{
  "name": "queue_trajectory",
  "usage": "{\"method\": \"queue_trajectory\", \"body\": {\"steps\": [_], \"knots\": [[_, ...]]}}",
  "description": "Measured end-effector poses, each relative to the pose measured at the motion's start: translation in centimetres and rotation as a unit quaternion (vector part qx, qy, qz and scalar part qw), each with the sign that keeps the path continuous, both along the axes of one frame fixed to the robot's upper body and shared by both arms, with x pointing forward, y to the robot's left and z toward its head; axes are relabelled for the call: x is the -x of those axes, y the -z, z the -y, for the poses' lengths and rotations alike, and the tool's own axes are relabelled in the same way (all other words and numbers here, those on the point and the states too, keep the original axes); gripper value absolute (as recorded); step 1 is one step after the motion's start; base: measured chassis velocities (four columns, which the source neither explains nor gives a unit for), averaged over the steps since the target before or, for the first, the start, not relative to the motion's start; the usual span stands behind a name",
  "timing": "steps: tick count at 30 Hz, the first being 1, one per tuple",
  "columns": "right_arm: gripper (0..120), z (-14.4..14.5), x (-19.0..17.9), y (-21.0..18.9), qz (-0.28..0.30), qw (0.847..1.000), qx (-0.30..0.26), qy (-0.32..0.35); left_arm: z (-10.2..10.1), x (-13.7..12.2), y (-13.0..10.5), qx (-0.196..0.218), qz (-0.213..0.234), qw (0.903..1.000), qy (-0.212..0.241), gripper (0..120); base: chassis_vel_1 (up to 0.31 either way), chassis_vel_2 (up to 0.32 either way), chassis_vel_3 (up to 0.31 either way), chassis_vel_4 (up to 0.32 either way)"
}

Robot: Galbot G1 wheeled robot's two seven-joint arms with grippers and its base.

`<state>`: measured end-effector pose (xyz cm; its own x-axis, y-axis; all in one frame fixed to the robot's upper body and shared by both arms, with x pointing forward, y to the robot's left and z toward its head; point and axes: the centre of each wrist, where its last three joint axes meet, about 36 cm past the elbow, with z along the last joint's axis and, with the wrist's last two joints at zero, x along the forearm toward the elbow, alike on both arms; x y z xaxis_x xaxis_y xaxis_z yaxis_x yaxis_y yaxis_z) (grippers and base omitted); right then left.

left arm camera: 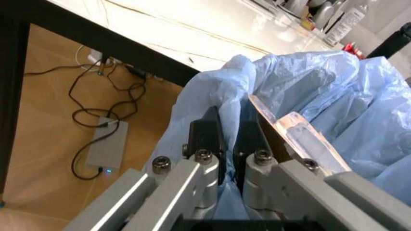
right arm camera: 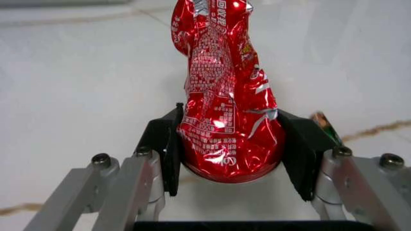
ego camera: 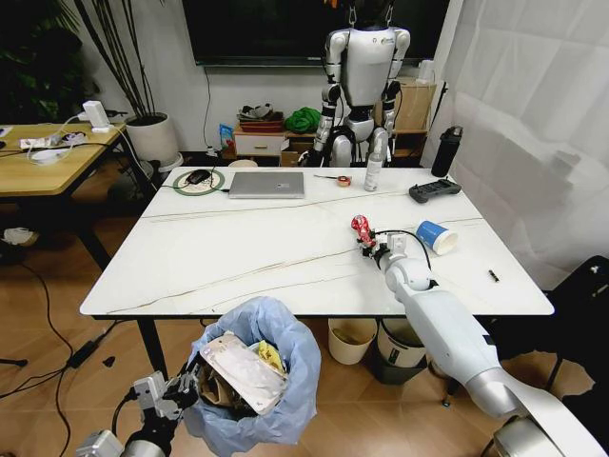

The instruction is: Pick up the trash bin and place the trash from the table into it.

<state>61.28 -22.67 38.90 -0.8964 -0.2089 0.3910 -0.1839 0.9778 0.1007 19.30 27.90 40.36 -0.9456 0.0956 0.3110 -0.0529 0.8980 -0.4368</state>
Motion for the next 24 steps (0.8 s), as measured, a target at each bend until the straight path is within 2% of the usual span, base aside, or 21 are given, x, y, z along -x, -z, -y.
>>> {"method": "queue_trajectory", "body": {"steps": [4, 9, 10, 11, 13, 18, 19, 24], "knots": [[44, 0.4, 1.6, -2.3, 0.026, 0.999, -0.038, -0.021, -0.1, -0.1, 0.0, 0.001, 0.0, 1.0, -0.001, 0, 0.0, 0.0, 0.0, 0.0], [44, 0.9, 6.8, -6.1, 0.059, 0.99, -0.095, -0.081, 0.0, -0.1, 0.1, 0.003, 0.0, 1.0, -0.001, 0, 0.0, 0.0, 0.0, 0.0], [44, 0.1, 9.5, -7.3, 0.065, 0.985, -0.112, -0.114, 0.0, -0.1, 0.1, 0.003, -0.001, 1.0, -0.002, 0, 0.0, 0.0, 0.0, 0.0], [44, 0.1, 9.5, -7.3, 0.065, 0.985, -0.112, -0.114, 0.0, -0.1, 0.1, 0.003, -0.001, 1.0, -0.002, 0, 0.0, 0.0, 0.0, 0.0], [44, -1.6, 13.3, -8.0, 0.063, 0.976, -0.13, -0.161, -0.1, -0.2, 0.0, 0.002, 0.0, 1.0, -0.002, 0, 0.0, 0.0, 0.0, 0.0], [44, -6.0, 21.7, -8.3, 0.026, 0.949, -0.177, -0.261, -0.1, -0.4, -0.2, 0.003, 0.004, 1.0, -0.006, 0, 0.0, 0.0, 0.0, 0.0], [44, -6.0, 21.7, -8.3, 0.026, 0.949, -0.177, -0.261, -0.1, -0.4, -0.2, 0.003, 0.004, 1.0, -0.006, 0, 0.0, 0.0, 0.0, 0.0], [44, -9.2, 26.8, -7.6, -0.002, 0.923, -0.199, -0.329, -0.1, -0.4, -0.3, 0.004, 0.006, 0.9999, -0.006, 0, 0.0, 0.0, 0.0, 0.0]]}}
